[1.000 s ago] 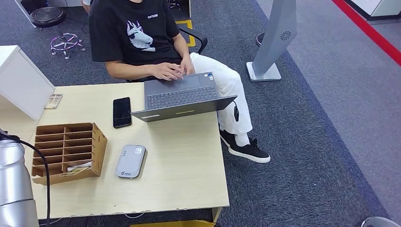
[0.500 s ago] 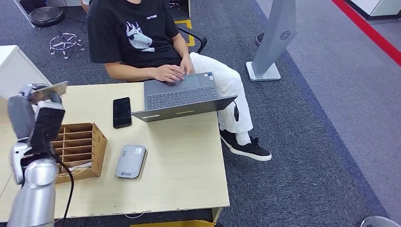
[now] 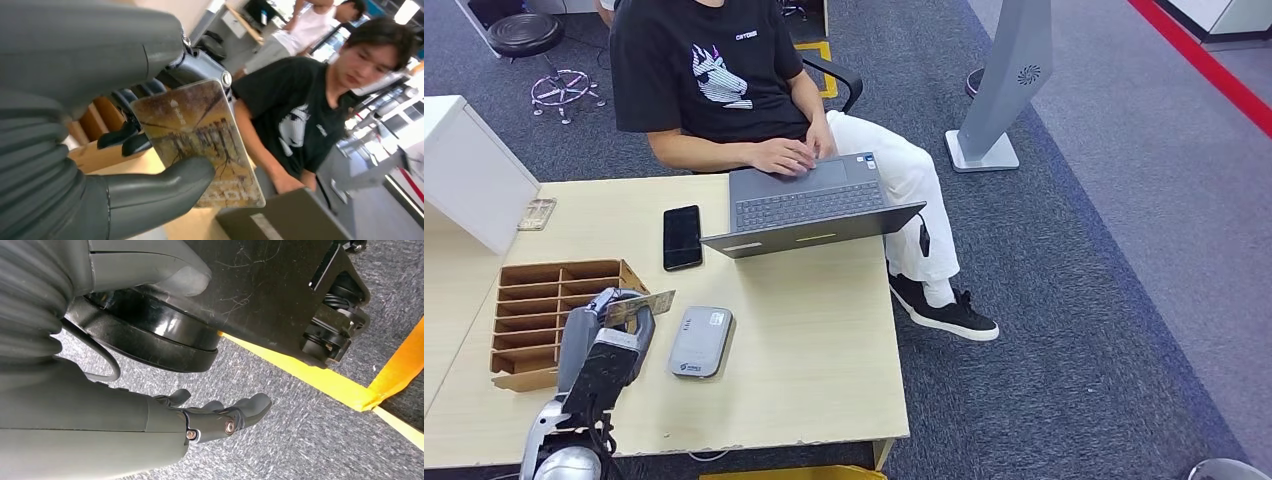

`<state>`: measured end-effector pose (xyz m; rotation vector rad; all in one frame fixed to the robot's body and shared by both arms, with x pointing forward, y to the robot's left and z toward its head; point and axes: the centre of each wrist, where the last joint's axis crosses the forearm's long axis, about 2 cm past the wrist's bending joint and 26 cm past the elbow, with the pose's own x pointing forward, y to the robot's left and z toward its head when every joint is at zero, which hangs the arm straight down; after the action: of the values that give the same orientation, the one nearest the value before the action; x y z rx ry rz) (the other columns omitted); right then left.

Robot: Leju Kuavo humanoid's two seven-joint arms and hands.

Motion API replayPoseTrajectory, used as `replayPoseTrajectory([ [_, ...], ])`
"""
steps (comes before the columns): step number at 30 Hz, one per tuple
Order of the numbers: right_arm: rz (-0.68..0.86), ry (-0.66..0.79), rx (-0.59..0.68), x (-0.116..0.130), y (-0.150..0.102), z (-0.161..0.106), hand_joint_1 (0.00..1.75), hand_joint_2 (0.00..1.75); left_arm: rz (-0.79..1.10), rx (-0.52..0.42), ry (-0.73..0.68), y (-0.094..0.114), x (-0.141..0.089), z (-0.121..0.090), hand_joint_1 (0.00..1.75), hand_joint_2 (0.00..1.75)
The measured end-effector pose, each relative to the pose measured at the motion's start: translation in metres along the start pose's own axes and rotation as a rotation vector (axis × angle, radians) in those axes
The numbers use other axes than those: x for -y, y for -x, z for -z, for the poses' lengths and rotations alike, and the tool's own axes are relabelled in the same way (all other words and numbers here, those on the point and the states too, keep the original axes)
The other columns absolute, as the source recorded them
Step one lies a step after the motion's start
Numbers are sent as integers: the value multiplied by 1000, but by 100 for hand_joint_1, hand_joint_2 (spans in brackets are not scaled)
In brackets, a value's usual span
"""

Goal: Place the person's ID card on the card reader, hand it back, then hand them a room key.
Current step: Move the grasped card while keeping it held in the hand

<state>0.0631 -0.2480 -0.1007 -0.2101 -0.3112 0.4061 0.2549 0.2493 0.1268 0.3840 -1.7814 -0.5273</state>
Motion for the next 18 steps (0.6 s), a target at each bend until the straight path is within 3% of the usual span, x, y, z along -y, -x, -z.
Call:
replayPoseTrajectory([
  [7,15,-1,-1,0,2,0,0,175,5,-118,13,12,5,-27,175,175],
  [18,14,1,4,0,1,0,0,175,56,-188,-33,27,0,-36,175,175],
])
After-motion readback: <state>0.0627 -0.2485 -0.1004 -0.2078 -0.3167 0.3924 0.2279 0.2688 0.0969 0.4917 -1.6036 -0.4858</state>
